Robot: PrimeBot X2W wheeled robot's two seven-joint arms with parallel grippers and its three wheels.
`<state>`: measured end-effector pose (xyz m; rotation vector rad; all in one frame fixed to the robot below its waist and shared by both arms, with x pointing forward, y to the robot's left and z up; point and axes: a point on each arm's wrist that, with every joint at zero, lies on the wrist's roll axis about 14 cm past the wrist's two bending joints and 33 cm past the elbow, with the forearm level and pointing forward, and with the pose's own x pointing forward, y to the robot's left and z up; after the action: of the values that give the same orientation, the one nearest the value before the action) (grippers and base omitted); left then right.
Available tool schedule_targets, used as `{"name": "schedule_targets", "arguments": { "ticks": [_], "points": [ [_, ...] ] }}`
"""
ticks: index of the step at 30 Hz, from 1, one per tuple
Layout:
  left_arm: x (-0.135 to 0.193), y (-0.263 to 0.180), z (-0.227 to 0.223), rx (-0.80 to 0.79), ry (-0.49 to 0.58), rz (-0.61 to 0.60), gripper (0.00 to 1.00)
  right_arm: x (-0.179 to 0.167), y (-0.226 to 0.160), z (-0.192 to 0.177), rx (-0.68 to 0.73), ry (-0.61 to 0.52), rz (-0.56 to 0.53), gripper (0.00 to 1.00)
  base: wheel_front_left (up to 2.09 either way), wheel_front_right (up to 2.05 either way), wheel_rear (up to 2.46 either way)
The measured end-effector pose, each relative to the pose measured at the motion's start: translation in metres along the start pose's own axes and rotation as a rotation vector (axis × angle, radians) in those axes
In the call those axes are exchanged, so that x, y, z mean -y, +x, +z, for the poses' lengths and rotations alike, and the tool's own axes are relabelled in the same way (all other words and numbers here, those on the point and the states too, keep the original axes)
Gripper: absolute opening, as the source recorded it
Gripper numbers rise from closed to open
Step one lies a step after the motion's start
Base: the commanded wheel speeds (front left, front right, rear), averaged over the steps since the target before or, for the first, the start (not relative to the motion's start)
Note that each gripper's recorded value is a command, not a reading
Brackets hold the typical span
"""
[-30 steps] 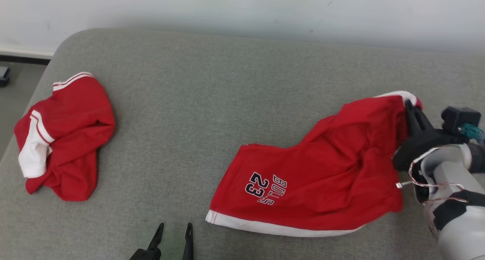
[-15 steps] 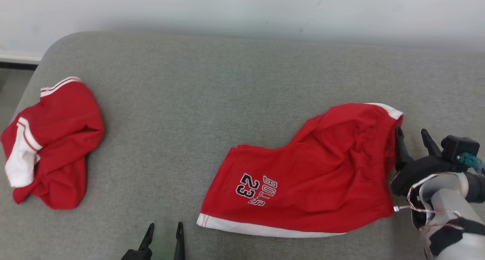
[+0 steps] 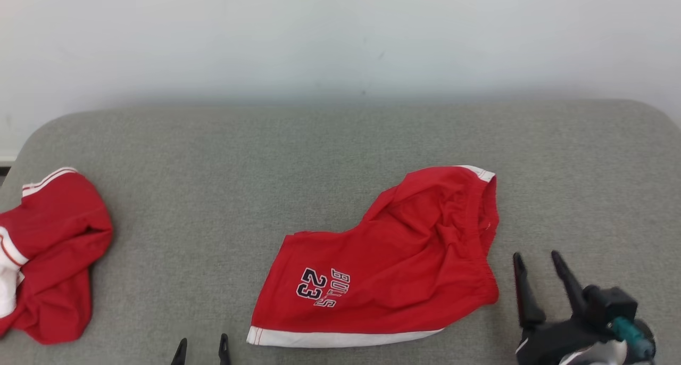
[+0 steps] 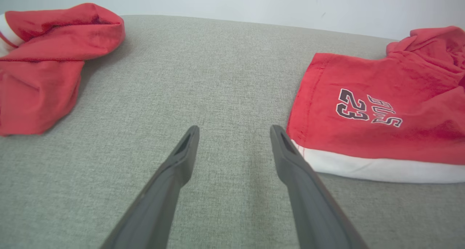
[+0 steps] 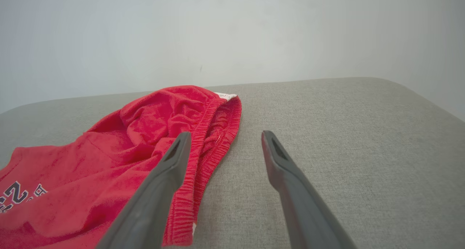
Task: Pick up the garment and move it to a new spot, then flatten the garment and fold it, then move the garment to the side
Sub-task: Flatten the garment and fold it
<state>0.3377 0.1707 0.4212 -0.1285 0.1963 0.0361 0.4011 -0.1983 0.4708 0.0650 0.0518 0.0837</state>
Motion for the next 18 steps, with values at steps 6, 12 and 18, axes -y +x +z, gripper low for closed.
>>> {"name": "schedule_targets", "arguments": {
  "ticks": [6, 12, 18],
  "points": [
    [0.005, -0.002, 0.006, 0.022, 0.02, -0.025, 1.0, -0.009, -0.032, -0.019, -0.047, 0.009, 0.001, 1.0, 0.0, 0.0, 0.0],
    [0.009, -0.002, 0.01, 0.035, 0.026, -0.042, 1.0, -0.02, -0.042, -0.033, -0.087, 0.042, 0.019, 1.0, 0.0, 0.0, 0.0],
    [0.008, -0.003, 0.007, 0.025, 0.026, -0.04, 1.0, -0.031, -0.035, -0.047, -0.137, 0.089, 0.047, 1.0, 0.0, 0.0, 0.0]
  ]
}}
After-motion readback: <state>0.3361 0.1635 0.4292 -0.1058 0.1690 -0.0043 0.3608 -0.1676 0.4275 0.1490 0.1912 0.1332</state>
